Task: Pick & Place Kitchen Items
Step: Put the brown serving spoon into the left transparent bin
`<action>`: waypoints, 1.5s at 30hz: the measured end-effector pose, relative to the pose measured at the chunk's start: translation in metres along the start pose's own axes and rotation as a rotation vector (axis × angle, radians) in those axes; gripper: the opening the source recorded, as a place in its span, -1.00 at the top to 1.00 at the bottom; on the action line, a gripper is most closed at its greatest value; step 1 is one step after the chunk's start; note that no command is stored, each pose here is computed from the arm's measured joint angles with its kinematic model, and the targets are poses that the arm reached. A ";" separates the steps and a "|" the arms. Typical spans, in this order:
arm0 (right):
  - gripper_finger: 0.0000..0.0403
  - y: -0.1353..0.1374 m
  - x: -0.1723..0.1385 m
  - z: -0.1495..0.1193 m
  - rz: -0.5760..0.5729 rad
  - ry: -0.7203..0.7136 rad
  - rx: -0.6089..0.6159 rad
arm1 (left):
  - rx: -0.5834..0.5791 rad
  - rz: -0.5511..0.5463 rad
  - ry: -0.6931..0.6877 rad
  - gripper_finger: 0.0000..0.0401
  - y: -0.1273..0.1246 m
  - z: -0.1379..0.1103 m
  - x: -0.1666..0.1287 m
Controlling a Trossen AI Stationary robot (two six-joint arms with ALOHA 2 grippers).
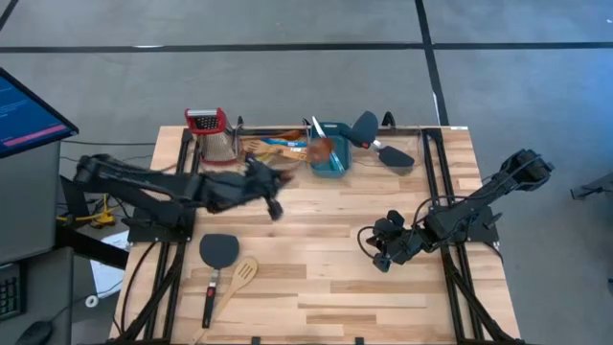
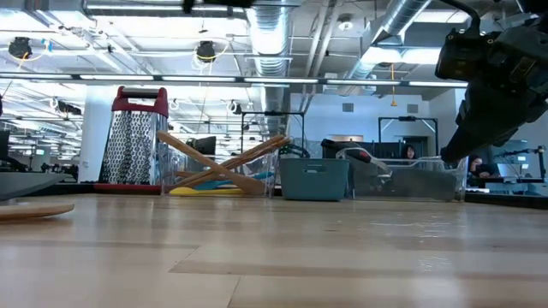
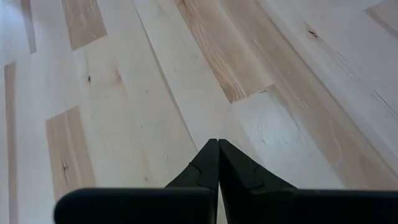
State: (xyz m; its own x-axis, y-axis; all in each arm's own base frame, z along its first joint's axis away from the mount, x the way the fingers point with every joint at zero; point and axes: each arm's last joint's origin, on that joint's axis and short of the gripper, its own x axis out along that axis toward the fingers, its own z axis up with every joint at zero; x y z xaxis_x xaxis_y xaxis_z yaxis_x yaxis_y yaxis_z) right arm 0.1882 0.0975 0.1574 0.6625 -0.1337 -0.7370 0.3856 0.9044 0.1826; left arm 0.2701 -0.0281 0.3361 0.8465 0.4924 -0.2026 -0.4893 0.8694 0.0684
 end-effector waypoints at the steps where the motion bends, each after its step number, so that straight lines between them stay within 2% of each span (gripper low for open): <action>1: 1.00 0.000 0.000 0.000 0.000 0.000 0.000 | 0.006 0.022 -0.008 0.83 0.006 0.004 -0.006; 6: 1.00 0.000 0.000 0.000 0.003 -0.006 0.003 | -0.008 0.114 -0.030 0.84 0.030 0.014 -0.019; 10: 1.00 0.001 0.000 0.001 0.011 -0.015 0.002 | -0.001 0.187 0.002 0.79 0.044 0.011 -0.011; 17: 1.00 0.001 0.000 0.002 0.010 -0.019 0.000 | 0.017 0.351 0.108 0.86 0.077 -0.026 0.015; 21: 1.00 0.000 0.001 0.003 0.002 -0.021 0.008 | 0.008 0.435 0.164 0.77 0.101 -0.054 0.027; 24: 1.00 -0.004 0.003 0.007 -0.014 -0.027 0.027 | -0.031 0.409 0.175 0.76 0.118 -0.072 0.035; 28: 1.00 -0.007 0.006 0.012 -0.022 -0.045 0.059 | -0.057 0.349 0.201 0.85 0.135 -0.093 0.048; 31: 1.00 -0.007 0.007 0.016 -0.014 -0.059 0.061 | -0.030 0.341 0.269 0.86 0.145 -0.106 0.059; 36: 1.00 -0.005 0.008 0.021 0.017 -0.093 0.034 | -0.004 0.321 0.323 0.78 0.154 -0.124 0.079; 41: 1.00 -0.005 0.007 0.021 0.018 -0.093 0.031 | -0.002 0.317 0.428 0.86 0.160 -0.150 0.094; 45: 1.00 -0.005 0.007 0.021 0.018 -0.093 0.031 | 0.003 0.324 0.494 0.84 0.163 -0.165 0.101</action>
State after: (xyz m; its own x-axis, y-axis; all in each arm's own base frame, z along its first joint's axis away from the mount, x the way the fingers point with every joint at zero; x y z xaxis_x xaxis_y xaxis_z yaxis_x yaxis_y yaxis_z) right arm 0.2045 0.0839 0.1644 0.7256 -0.1557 -0.6703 0.3916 0.8944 0.2162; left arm 0.2414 0.1563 0.1652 0.4553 0.6561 -0.6018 -0.7056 0.6781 0.2055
